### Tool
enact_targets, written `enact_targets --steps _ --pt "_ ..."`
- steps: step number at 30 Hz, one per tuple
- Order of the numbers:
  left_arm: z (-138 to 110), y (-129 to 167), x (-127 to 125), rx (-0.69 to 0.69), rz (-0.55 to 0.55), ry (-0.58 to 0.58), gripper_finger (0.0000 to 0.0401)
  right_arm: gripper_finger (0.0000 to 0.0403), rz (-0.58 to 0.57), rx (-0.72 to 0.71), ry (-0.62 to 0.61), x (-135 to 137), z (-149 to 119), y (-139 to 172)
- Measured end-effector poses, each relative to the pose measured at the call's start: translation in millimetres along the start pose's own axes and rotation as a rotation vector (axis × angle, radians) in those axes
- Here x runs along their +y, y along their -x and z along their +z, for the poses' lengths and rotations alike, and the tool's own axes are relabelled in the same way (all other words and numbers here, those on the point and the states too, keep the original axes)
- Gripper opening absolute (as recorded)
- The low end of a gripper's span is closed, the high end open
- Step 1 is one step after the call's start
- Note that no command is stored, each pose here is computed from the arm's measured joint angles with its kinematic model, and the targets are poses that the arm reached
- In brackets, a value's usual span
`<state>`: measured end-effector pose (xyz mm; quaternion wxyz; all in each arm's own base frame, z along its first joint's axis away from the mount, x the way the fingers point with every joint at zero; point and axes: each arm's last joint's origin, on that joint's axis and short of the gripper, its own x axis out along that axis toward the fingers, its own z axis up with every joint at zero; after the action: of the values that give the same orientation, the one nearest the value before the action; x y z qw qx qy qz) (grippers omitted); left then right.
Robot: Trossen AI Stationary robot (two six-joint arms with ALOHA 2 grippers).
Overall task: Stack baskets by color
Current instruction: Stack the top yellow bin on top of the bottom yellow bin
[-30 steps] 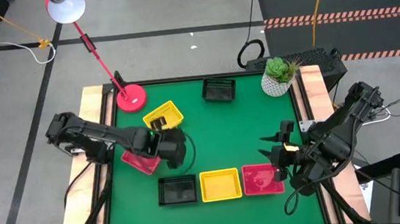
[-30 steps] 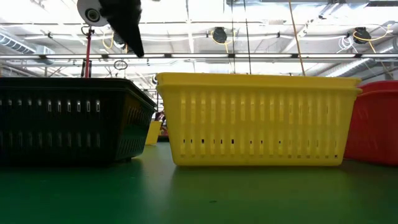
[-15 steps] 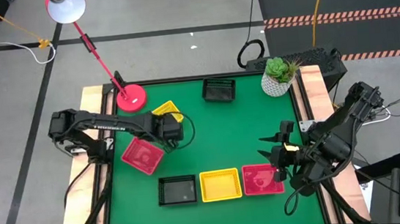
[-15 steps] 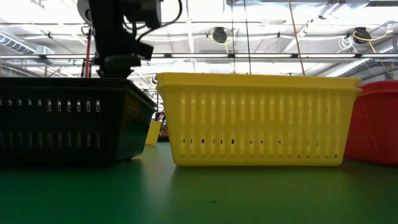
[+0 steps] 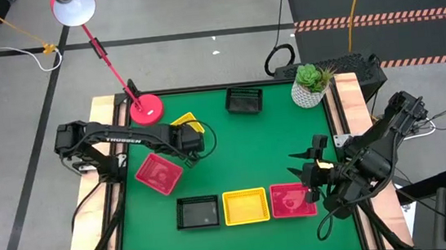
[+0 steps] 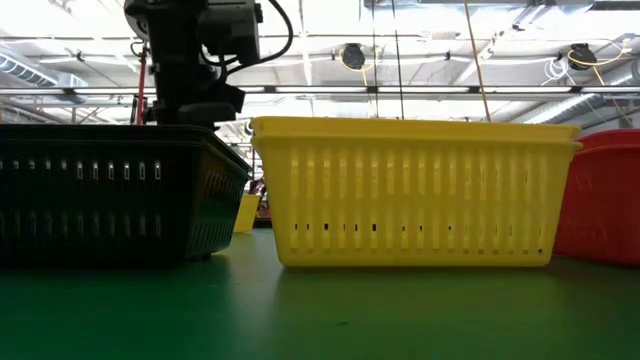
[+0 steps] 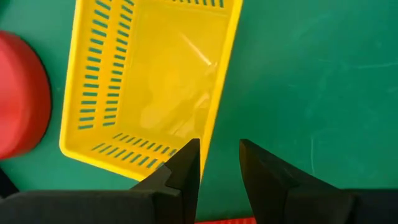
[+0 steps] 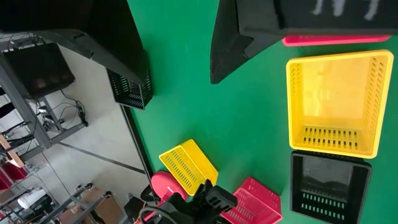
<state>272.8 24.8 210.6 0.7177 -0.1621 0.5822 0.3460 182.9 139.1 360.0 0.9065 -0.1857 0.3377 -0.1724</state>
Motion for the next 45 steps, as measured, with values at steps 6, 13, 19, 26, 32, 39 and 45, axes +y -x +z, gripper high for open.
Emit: enact_targets --steps 6,13,19,26,32,39,45 --pt "-2.1 -5.2 2.3 0.013 0.005 -0.001 0.0114 0.0169 0.0 0.0 0.001 0.0 0.0 0.0" --pt "-6.9 -19.5 8.9 0.047 0.01 -0.004 0.0114 0.0169 0.0 0.0 0.005 0.0 0.0 0.0" --pt "-6.6 -25.2 14.2 0.057 0.02 -0.015 0.0113 0.0169 0.0 0.0 0.009 0.0 0.0 0.0" --pt "-8.2 -28.4 14.0 0.068 -0.003 -0.039 0.0113 0.0169 -0.001 0.0 0.009 0.0 0.0 0.0" --pt "-8.3 -28.4 13.9 0.069 -0.005 -0.05 0.0113 0.0169 -0.001 0.0 0.009 0.0 0.0 0.0" --pt "-8.3 -28.4 14.0 0.069 -0.005 -0.063 0.0113 0.0169 -0.001 -0.001 0.009 0.0 0.0 0.0" --pt "-7.5 -28.8 15.1 0.068 -0.001 -0.068 0.0113 0.0169 -0.001 -0.001 0.009 0.0 0.0 0.0"
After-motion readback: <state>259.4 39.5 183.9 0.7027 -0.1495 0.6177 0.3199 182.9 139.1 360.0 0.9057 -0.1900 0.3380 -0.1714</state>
